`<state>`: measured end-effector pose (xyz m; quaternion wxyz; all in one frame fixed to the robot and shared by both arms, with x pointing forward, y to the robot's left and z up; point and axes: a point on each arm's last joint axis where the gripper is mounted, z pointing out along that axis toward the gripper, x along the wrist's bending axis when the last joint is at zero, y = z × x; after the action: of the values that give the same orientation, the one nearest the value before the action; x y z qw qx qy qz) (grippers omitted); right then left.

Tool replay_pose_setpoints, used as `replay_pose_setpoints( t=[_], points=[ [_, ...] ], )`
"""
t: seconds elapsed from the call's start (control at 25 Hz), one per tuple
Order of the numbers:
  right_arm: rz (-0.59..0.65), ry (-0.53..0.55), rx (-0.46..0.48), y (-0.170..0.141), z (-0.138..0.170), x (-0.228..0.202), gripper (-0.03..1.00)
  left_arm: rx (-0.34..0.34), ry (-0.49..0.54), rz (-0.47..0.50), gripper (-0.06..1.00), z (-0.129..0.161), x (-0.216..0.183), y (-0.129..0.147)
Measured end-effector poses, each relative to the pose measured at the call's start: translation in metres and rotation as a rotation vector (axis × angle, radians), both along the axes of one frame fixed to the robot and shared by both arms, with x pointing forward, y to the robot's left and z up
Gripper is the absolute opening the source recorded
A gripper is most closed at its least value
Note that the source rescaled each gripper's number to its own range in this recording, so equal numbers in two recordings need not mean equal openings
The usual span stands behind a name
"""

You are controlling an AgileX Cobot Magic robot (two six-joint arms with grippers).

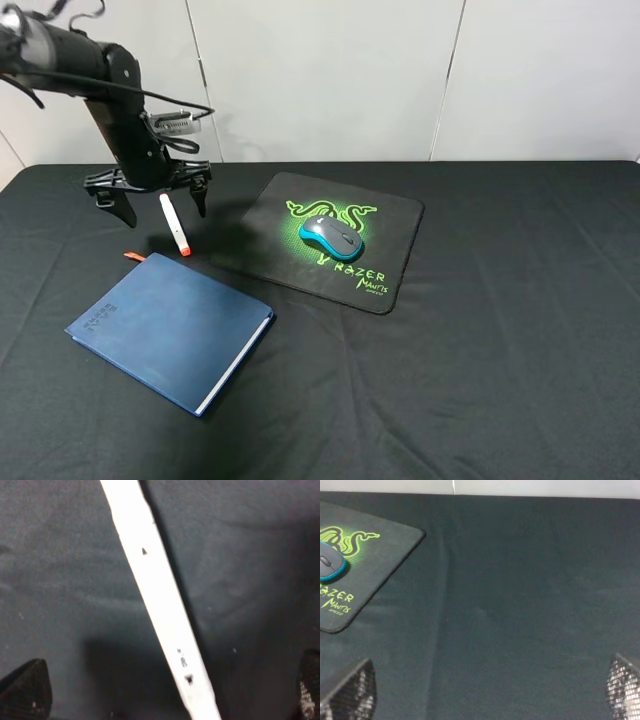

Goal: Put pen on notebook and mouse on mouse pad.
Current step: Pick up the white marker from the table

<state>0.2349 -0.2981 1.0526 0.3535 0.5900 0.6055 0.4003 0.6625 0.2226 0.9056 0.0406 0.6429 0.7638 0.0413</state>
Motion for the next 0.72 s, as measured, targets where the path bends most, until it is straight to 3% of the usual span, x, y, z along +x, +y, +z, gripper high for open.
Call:
replay_pose_setpoints(
  t=[0.48, 0.72],
  points=[
    [0.000, 0.000, 0.001, 0.000, 0.000, 0.000, 1.00, 0.033, 0.002, -0.016, 0.93, -0.021, 0.005, 0.002],
    [0.000, 0.000, 0.001, 0.000, 0.000, 0.000, 1.00, 0.034, -0.006, -0.019, 0.80, -0.022, 0.006, 0.002]
  ],
)
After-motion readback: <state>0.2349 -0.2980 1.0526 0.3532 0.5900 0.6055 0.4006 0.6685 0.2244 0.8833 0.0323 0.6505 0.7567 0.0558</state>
